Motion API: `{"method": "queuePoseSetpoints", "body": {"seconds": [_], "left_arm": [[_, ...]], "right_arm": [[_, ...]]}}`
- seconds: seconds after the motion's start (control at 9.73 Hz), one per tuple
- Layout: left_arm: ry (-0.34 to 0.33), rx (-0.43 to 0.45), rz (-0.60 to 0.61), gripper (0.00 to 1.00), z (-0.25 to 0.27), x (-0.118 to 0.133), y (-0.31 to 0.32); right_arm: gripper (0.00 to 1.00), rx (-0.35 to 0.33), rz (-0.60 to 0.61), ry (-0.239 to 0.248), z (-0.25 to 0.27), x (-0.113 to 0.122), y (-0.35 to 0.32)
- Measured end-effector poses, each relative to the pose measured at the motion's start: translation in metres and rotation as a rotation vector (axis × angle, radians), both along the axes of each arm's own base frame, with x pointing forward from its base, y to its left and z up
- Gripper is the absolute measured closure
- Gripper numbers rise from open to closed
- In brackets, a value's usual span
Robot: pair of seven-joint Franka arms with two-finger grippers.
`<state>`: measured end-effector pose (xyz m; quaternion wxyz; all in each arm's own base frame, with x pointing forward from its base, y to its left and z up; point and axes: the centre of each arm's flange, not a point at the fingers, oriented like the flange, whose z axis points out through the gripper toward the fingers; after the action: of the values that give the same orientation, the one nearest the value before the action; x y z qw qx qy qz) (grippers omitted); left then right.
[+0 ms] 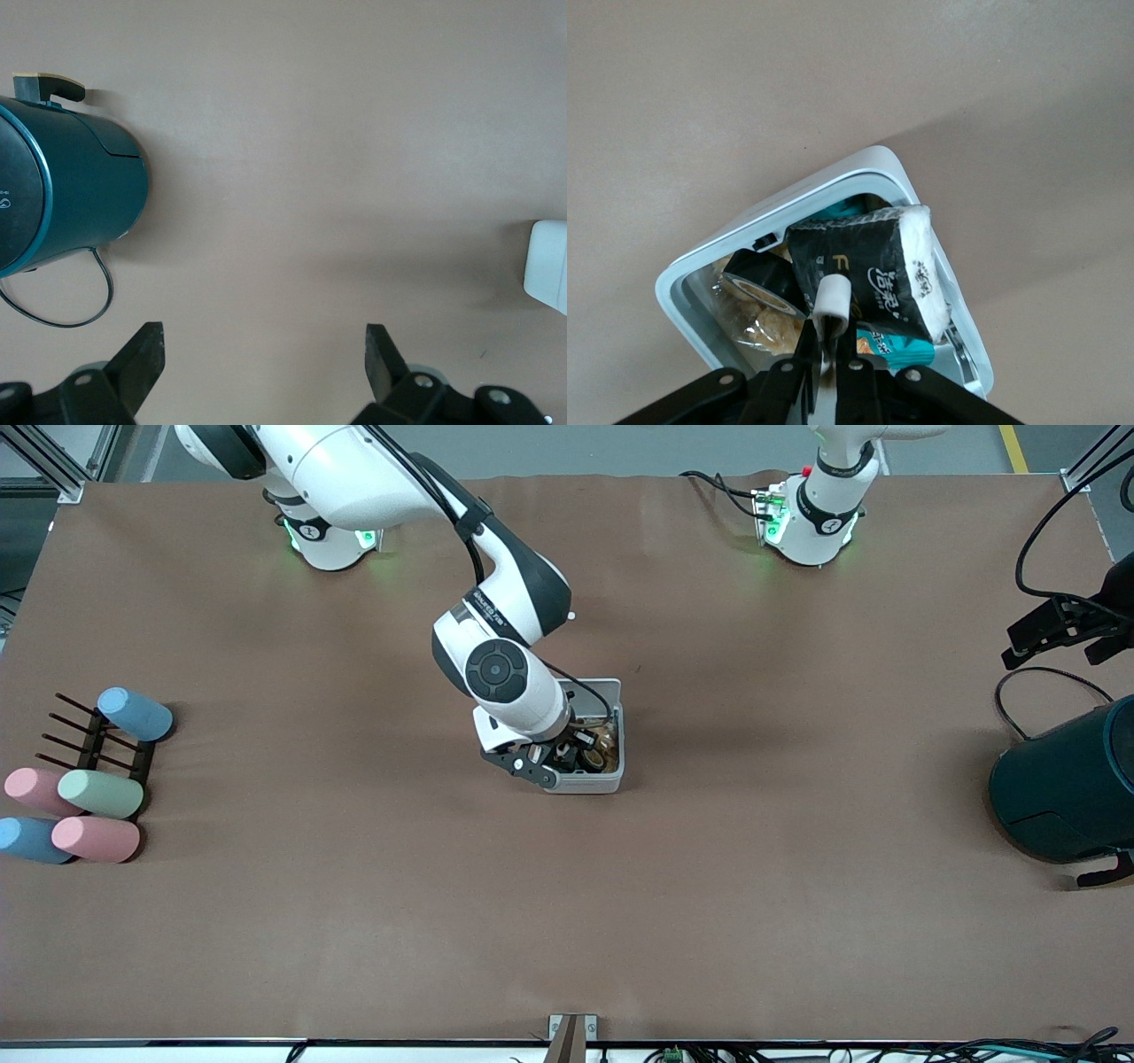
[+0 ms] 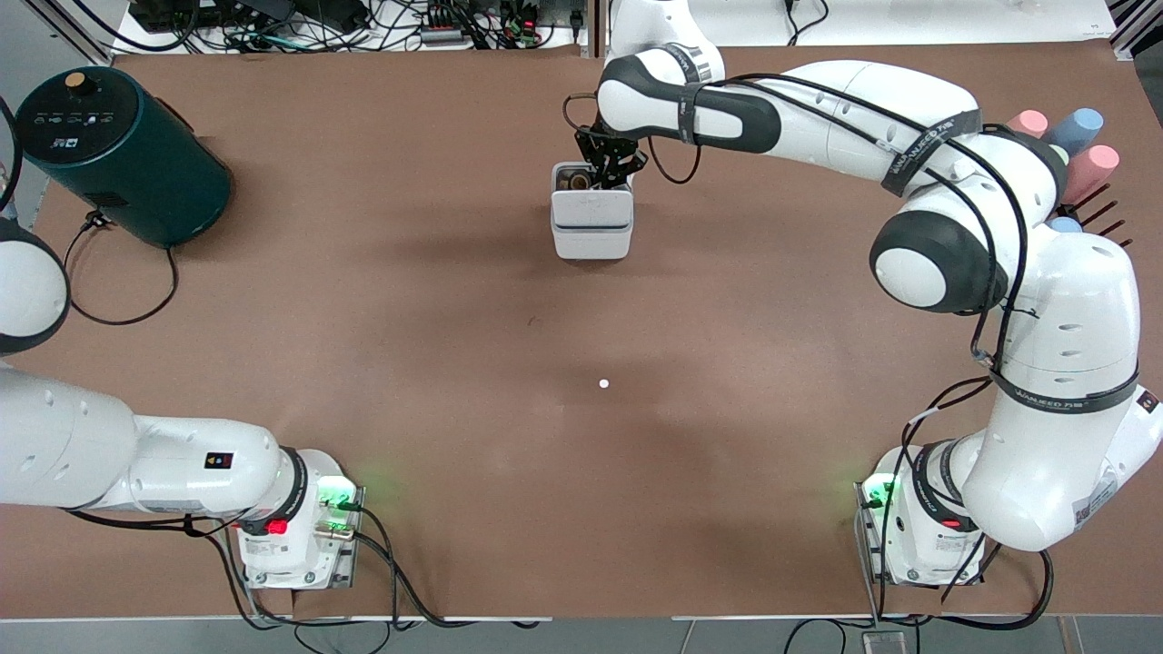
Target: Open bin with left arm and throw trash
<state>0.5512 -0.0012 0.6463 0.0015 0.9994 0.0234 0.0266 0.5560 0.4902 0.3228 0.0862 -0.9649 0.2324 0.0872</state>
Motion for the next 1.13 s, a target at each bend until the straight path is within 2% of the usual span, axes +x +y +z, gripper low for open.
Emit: {"method": "queuePoseSetpoints", "body": {"seconds": [0.1, 0.21, 0.72, 0.92, 1.13], "left_arm": [[0.0, 0.0, 0.0, 0.0, 0.0, 0.0, 0.0], [0.0, 0.0, -0.001, 0.0, 0.0, 0.0, 0.0], [0.0, 0.0, -0.004, 0.0, 0.0, 0.0, -0.002], [0.0, 0.0, -0.004, 0.0, 0.0, 0.0, -0.002], [0.0, 0.0, -0.005, 0.0, 0.0, 0.0, -0.003]], "right_arm": [[0.8, 0.002, -0.001, -0.006, 0.0, 0.001, 0.0], [0.68, 0.002, -0.001, -0.009, 0.001, 0.001, 0.0], [0.59, 0.003, -0.014, -0.015, 0.008, 0.01, -0.007], [0.55, -0.04, -0.007, 0.049, 0.014, 0.011, -0.02], [0.55, -0.049, -0.001, 0.064, 0.047, 0.01, -0.03]]}}
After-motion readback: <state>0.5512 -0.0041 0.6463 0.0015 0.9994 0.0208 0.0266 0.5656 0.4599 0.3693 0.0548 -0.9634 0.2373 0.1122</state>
